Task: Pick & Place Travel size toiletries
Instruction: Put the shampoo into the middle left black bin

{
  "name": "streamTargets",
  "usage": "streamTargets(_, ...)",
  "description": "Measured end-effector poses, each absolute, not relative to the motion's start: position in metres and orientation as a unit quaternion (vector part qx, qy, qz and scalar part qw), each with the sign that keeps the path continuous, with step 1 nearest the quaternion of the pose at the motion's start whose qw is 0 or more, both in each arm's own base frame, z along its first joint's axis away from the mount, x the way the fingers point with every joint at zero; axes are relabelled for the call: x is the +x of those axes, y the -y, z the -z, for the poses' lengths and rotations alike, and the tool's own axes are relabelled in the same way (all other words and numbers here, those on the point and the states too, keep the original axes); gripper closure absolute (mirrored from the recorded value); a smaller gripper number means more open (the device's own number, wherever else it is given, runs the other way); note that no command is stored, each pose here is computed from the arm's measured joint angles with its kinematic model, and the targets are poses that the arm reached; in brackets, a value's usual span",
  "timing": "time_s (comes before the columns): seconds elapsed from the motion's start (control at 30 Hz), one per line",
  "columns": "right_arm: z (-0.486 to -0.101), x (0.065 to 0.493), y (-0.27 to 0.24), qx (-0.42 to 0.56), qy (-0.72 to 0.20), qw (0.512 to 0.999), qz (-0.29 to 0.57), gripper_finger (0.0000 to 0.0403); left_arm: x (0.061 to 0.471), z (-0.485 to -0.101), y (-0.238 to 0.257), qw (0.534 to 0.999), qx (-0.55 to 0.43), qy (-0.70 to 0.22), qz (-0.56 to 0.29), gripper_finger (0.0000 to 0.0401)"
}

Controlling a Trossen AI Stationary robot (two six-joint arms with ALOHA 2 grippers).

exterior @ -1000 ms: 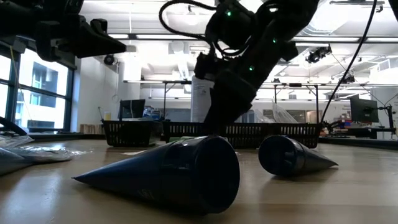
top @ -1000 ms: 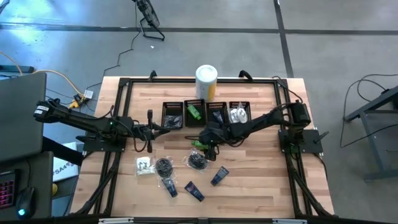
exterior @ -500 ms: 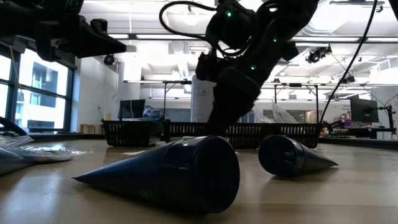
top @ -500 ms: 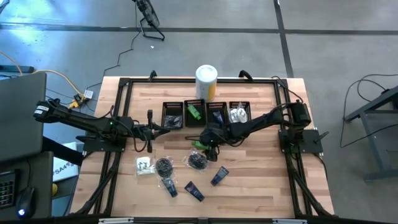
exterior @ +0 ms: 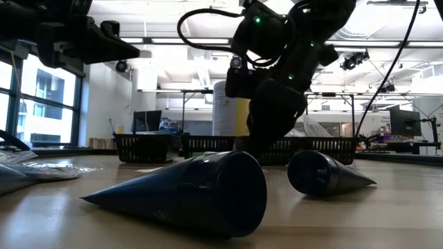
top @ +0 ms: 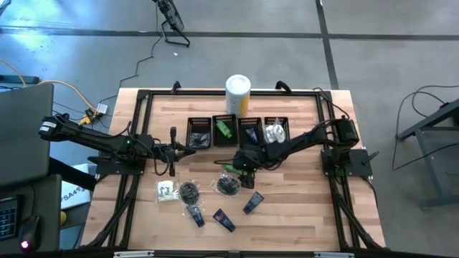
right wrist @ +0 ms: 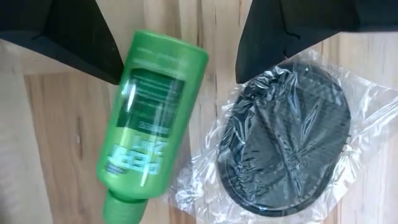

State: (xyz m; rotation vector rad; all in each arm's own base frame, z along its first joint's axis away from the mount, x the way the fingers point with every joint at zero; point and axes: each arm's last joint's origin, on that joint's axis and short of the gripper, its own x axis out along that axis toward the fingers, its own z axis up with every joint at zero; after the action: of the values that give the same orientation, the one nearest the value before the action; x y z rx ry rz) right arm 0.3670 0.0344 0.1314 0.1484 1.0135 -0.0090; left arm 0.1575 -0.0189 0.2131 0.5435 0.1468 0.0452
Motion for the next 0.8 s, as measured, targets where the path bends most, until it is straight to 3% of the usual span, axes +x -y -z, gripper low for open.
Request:
streamTargets(0.33, -0.1336, 0.3701, -0.0329, 0.073, -0.467, 0.881, 0.014, 0.0107, 0.1575, -0.2131, 0.0189, 0.960, 0.268, -0.072, -0.022, 0.0393)
streamTargets(0.8, -0.1336, 0.3701, -0.0330, 0.074, -0.468, 0.881, 0.012, 0.0186, 0.1575, -0.2131, 0.0189, 0.960, 0.268, -0.072, -0.022, 0.0393)
